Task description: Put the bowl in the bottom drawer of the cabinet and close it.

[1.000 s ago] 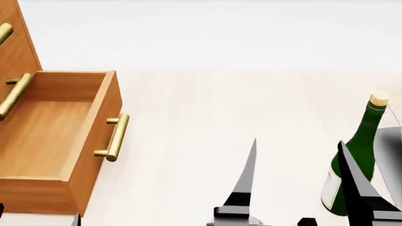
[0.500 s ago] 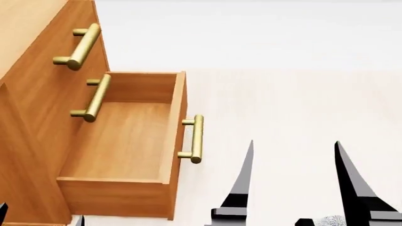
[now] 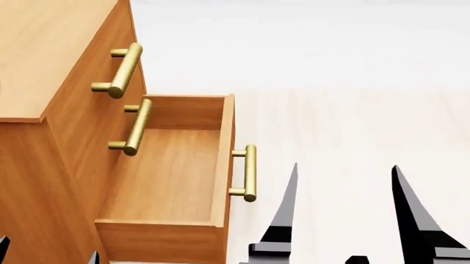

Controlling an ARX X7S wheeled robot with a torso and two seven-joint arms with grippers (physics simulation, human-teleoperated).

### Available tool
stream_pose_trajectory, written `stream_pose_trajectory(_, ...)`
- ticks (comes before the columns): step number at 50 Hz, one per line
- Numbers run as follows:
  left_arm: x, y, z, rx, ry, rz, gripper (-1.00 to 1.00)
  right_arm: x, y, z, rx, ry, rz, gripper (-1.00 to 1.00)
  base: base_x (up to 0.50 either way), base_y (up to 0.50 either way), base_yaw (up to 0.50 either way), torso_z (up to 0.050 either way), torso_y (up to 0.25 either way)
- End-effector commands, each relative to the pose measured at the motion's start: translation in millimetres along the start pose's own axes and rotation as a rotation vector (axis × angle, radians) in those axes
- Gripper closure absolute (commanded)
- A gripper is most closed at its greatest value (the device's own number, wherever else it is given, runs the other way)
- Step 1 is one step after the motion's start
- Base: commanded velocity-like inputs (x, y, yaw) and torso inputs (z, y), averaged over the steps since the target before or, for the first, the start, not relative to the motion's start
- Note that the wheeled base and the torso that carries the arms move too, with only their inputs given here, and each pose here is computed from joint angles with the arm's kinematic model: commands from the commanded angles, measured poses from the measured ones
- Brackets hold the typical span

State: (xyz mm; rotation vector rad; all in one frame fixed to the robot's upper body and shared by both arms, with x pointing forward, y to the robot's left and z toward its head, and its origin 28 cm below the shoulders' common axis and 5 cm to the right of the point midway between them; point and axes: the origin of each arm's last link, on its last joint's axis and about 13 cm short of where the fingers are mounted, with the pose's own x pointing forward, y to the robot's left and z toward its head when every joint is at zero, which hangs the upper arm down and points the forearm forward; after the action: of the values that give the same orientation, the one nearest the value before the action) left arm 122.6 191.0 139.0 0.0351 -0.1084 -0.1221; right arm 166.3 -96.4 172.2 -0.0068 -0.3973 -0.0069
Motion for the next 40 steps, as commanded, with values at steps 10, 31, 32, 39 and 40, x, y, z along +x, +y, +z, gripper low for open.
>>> stream_pose_trajectory(10,-0.1,-0.4,-0.1,-0.017,-0.002,-0.006,-1.00,-0.1,-0.4,-0.2,0.011,-0.005,-0.002,-1.00,0.00,0.00,0.00,0.049,0.000)
stream_pose_trajectory(31,1.7,-0.5,-2.8,-0.003,0.004,0.001,-1.00,0.2,-0.7,-0.3,0.013,-0.005,-0.002,-1.00,0.00,0.00,0.00,0.049,-0.032)
stream_pose_trajectory(32,1.5,-0.6,-3.0,0.001,0.004,0.001,-1.00,0.2,-0.7,-0.3,0.013,-0.005,-0.002,-1.00,0.00,0.00,0.00,0.036,-0.213)
stream_pose_trajectory(39,0.5,-0.6,-2.1,-0.003,0.003,0.000,-1.00,-0.2,-0.8,-0.3,0.011,-0.005,0.000,-1.00,0.00,0.00,0.00,0.035,-0.212)
stream_pose_trajectory(40,0.5,-0.7,-2.2,-0.005,0.002,0.000,-1.00,-0.3,-0.5,0.0,0.011,-0.005,0.001,-1.00,0.00,0.00,0.00,0.036,-0.211)
